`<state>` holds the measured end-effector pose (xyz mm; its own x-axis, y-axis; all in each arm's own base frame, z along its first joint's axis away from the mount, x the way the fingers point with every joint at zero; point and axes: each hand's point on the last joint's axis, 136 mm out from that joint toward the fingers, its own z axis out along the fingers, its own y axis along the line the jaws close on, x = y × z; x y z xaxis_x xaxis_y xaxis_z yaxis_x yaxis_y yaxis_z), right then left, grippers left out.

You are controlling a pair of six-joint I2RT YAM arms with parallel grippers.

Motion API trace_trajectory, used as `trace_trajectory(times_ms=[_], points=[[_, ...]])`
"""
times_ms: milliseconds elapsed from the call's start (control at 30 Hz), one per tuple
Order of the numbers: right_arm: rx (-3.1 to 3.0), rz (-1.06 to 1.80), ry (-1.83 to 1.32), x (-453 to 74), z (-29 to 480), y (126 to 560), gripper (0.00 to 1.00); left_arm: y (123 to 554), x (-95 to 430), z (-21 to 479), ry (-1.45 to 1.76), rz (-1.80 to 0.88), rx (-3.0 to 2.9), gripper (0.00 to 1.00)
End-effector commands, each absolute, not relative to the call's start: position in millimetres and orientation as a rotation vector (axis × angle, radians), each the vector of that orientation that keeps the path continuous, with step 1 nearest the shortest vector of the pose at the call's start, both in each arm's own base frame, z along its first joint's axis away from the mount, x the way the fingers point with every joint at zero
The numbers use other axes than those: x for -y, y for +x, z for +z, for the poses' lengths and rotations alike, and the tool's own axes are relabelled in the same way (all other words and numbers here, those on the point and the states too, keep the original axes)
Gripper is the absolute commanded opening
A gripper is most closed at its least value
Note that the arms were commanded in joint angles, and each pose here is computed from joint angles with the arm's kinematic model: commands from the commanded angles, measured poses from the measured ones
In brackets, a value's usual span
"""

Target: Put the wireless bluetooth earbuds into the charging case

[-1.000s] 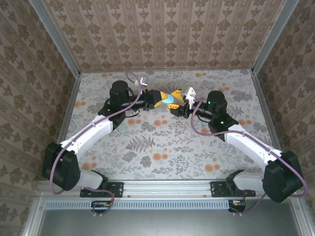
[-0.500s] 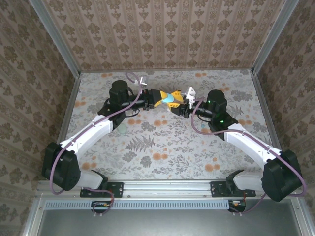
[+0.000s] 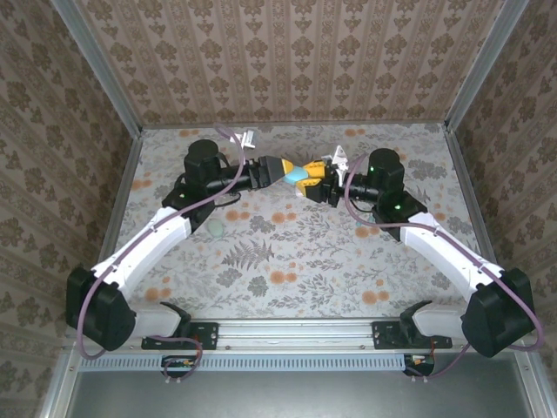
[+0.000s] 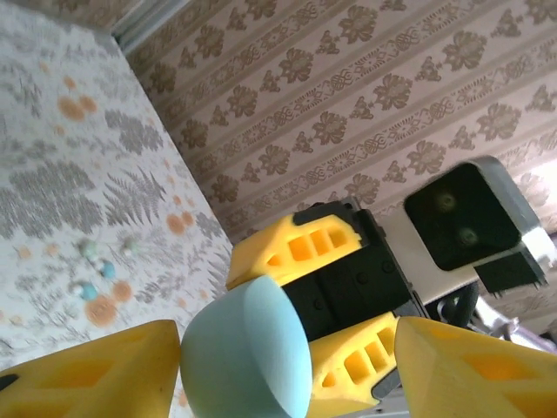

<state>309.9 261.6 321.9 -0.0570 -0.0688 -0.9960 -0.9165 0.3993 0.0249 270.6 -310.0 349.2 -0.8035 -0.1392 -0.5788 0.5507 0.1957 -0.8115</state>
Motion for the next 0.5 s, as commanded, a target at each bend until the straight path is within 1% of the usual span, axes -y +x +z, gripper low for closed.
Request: trace_trajectory(times_ms=[0,100,267,467], points=[[-1.496,1.007,-0.909,-260,330,302,0.35,272,300,363,0.535,-1.502,-1.818,0.69],[-1.523,1.051,-0.889,-258,333,301,0.35,271,290,361,0.640,-1.378,-1.733,0.71],[-1.506,1.109,-0.896,-257,342,295,0.35,254,283,358,0.876,-1.205,-1.532,0.74],[-1.448,1.171,-0.926,-260,356,285,0.35,235,288,358,1.047,-1.180,-1.380,0.73]])
